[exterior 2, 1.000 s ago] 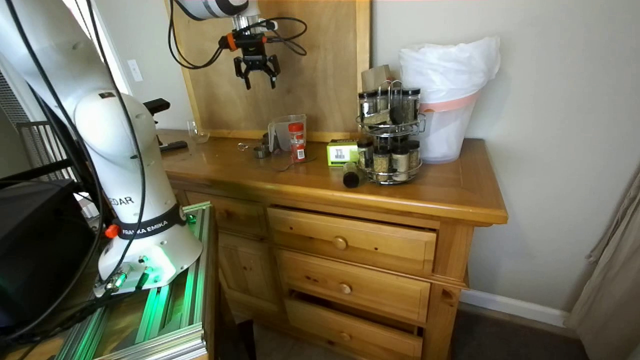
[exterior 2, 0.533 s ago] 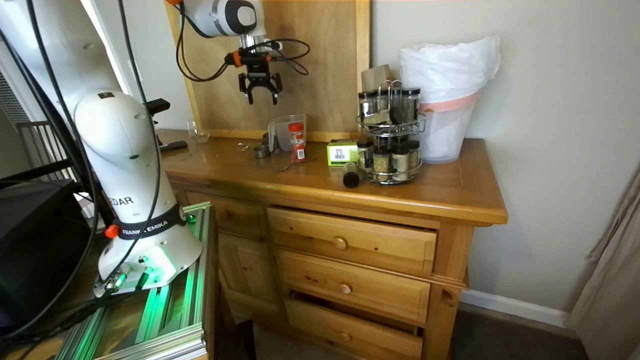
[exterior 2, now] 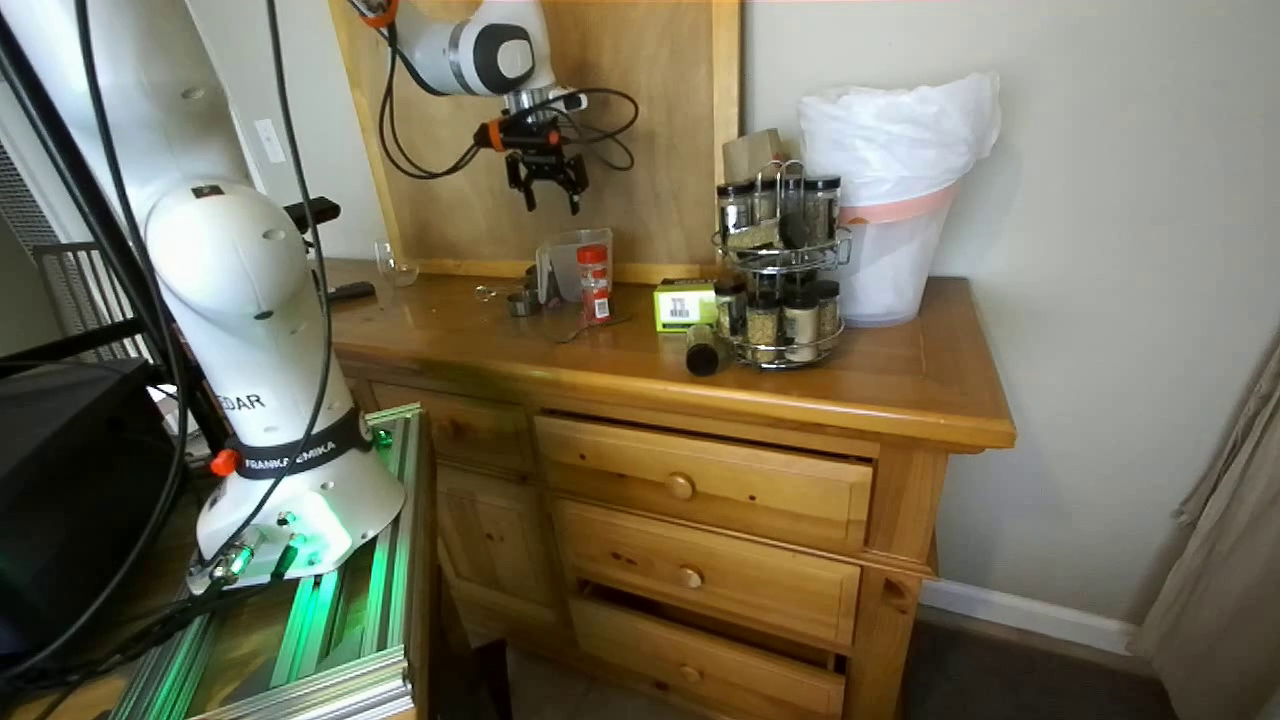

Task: Take the pack out of the jar

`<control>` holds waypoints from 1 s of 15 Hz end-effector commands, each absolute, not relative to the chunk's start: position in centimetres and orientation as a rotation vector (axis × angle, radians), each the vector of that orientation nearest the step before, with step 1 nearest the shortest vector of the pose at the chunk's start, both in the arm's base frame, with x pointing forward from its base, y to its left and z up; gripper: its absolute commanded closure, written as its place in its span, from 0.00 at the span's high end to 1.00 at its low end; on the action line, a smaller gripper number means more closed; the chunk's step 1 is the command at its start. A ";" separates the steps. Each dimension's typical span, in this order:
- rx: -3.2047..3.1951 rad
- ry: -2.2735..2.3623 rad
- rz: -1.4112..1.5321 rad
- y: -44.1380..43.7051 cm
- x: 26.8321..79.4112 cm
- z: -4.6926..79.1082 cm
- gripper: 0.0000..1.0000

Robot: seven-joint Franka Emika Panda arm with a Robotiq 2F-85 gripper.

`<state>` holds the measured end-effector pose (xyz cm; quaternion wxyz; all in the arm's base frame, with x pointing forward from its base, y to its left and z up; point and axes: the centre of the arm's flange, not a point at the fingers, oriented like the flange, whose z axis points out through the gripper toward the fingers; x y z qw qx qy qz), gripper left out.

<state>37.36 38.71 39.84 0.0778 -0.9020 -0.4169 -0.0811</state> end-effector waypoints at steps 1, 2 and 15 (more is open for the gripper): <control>-2.736 -1.074 -0.287 39.9 41.1 36.9 0.95; -2.740 -1.044 -0.287 39.9 41.7 36.3 0.96; -2.974 -0.941 -0.133 42.8 42.9 30.0 0.74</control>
